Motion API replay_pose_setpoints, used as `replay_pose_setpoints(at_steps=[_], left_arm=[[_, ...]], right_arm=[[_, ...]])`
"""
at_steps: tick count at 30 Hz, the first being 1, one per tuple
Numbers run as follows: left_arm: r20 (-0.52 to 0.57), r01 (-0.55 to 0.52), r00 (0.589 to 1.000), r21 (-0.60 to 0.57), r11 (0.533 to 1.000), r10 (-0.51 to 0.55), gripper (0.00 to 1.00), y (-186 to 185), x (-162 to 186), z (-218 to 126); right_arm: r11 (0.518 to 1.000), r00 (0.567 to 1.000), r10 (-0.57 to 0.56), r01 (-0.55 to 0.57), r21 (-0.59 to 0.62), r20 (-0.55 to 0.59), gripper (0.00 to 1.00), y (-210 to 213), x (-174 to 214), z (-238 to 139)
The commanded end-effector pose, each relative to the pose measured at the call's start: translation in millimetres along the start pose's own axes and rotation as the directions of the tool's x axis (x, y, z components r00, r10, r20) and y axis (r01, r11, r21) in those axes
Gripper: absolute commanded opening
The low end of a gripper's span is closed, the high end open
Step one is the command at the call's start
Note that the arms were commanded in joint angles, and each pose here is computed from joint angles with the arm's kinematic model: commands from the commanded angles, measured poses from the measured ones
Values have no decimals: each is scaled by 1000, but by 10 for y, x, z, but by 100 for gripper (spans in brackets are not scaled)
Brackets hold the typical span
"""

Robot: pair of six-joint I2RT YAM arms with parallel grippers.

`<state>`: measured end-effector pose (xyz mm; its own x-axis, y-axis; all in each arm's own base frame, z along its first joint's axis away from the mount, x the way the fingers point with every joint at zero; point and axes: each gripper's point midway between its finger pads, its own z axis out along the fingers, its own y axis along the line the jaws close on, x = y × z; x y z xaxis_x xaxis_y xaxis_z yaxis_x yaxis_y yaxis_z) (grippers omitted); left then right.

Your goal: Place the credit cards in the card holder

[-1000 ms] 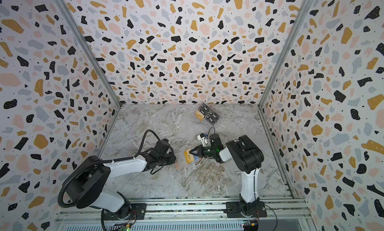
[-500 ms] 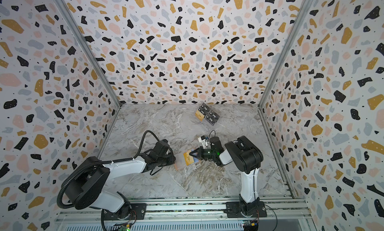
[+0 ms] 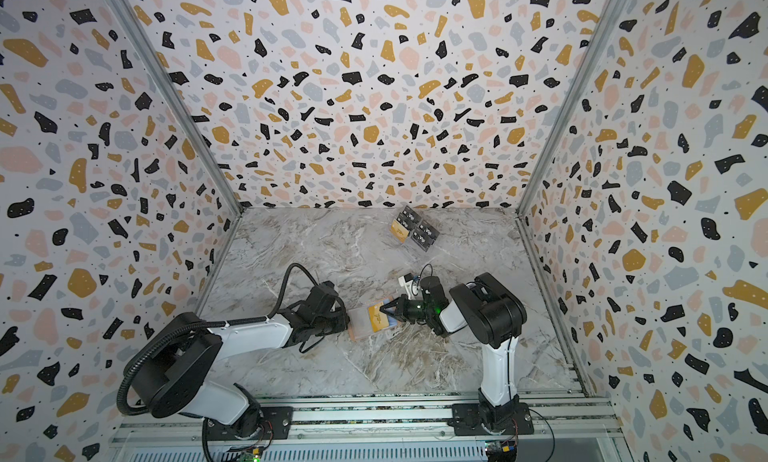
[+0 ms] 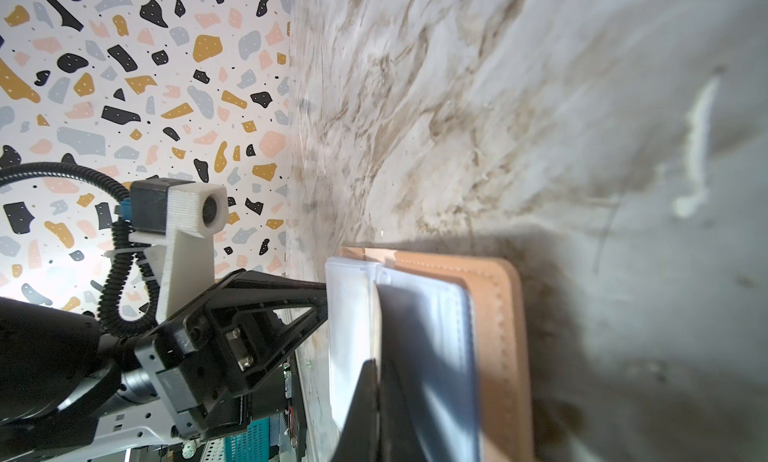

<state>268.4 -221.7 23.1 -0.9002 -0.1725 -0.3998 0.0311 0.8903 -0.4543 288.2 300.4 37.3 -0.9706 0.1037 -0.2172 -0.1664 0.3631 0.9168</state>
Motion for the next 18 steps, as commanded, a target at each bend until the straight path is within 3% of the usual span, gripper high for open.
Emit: replay_pose_setpoints(at_steps=[1, 18], left_arm=[[4, 2, 1000, 27, 1000, -3, 13, -32, -5, 33], [-1, -1, 1000, 27, 1000, 2, 11, -21, 13, 42]], right_arm=[[1000, 1000, -20, 20, -16, -21, 0, 111, 41, 17], [999, 999, -26, 25, -43, -26, 0, 187, 44, 79]])
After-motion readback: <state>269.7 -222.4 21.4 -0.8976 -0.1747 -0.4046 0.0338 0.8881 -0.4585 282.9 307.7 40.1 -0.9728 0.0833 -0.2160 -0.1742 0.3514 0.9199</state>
